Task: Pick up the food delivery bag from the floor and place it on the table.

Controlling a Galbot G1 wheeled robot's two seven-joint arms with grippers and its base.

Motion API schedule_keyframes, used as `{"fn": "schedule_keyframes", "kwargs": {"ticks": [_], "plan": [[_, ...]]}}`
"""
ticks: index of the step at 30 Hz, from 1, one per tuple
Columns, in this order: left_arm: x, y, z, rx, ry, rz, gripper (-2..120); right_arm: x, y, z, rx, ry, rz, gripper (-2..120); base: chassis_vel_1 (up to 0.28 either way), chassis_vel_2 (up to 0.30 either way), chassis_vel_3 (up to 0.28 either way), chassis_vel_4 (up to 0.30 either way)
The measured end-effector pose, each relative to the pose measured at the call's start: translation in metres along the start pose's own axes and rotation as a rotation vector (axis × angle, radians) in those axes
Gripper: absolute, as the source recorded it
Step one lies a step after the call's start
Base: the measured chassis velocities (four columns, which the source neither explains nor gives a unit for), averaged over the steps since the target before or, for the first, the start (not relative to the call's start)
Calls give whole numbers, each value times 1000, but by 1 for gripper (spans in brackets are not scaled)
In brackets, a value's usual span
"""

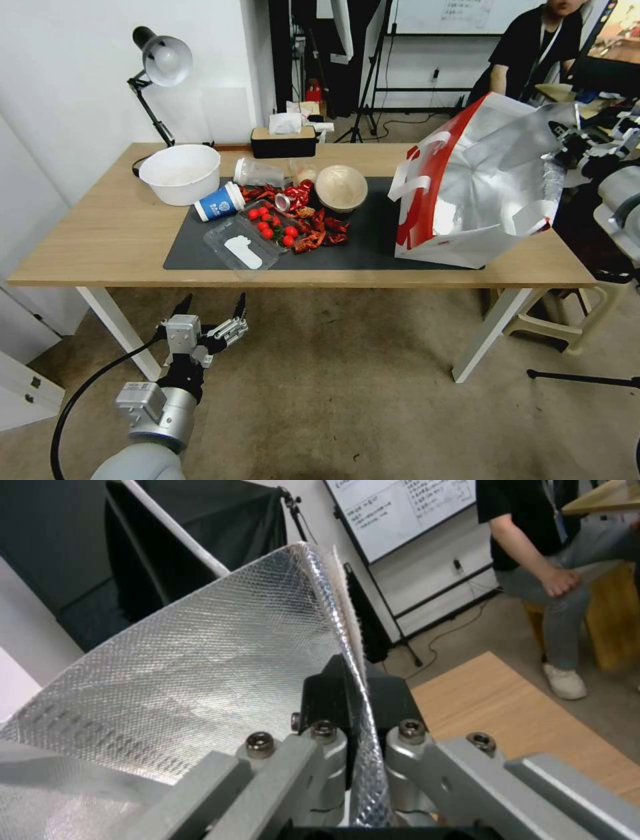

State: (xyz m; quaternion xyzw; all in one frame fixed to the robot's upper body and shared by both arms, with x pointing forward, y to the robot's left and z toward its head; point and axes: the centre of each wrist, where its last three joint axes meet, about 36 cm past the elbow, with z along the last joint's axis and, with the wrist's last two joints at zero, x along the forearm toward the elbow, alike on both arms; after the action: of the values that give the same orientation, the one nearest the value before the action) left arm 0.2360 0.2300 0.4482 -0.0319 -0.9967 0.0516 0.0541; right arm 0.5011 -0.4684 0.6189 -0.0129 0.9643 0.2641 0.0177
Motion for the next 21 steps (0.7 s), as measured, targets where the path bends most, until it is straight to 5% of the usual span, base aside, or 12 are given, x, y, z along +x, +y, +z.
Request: {"fn": "schedule_keyframes", "kwargs": {"ticks": [21], "plan": [[-2, 0, 1, -1, -2, 2, 100, 2, 0, -1, 11, 5, 31, 0, 0, 0, 0, 0]]}}
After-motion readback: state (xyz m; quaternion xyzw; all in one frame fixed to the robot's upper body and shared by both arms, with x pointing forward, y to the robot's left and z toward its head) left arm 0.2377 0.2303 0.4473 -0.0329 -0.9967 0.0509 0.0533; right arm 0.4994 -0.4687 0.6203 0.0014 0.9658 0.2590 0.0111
